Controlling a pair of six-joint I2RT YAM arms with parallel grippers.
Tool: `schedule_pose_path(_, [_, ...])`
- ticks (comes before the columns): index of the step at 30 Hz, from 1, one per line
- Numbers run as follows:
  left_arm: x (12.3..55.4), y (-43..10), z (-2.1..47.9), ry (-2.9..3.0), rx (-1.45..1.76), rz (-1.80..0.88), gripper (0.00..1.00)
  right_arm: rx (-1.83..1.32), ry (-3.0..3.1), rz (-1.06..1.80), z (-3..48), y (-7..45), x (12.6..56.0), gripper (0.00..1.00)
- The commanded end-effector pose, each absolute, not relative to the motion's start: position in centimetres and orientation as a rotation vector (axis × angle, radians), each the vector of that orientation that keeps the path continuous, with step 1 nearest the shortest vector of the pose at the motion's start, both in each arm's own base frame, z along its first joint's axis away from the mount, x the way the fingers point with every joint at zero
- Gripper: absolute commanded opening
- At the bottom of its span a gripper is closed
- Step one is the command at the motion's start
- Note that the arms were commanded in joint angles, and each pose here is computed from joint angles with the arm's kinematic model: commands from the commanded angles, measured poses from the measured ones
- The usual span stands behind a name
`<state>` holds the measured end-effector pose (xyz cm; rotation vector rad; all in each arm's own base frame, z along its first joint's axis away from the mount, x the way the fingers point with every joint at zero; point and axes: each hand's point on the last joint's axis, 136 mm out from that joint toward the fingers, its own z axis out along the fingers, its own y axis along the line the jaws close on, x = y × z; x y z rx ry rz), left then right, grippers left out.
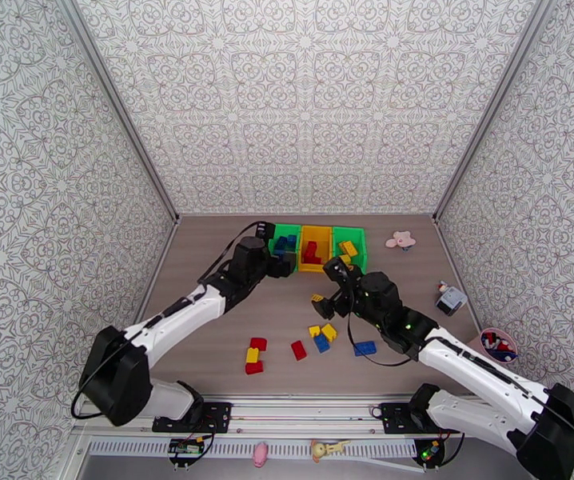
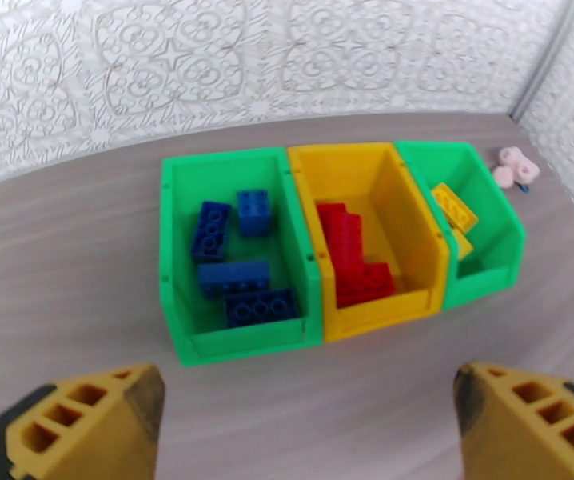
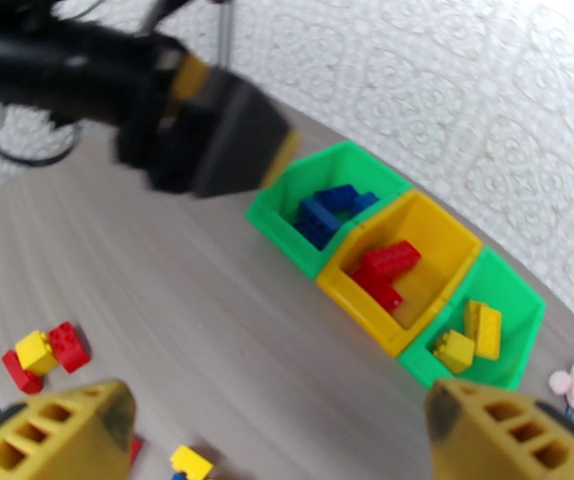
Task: Sort the legos into containers by color
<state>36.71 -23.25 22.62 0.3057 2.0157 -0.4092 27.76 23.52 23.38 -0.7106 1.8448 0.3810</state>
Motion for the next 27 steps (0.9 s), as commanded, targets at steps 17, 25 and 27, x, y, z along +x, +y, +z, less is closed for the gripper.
schedule_pose_path(17, [20.1, -29.6, 19.7, 1.715, 1.124, -0.586, 1.0, -0.515, 2.25, 0.244, 14.9, 18.4, 25.7, 0.94])
schedule_pose_path(25, [16.1, -28.1, 17.2, 1.734, 1.252, -0.676, 0.99, -0.573, 2.446, 0.267, 11.0, 20.3, 24.8, 0.93])
schedule_pose_path(27, [16.2, -27.9, 16.8, 1.713, 1.235, -0.665, 1.0, -0.581, 2.488, 0.289, 10.1, 21.1, 24.7, 0.92])
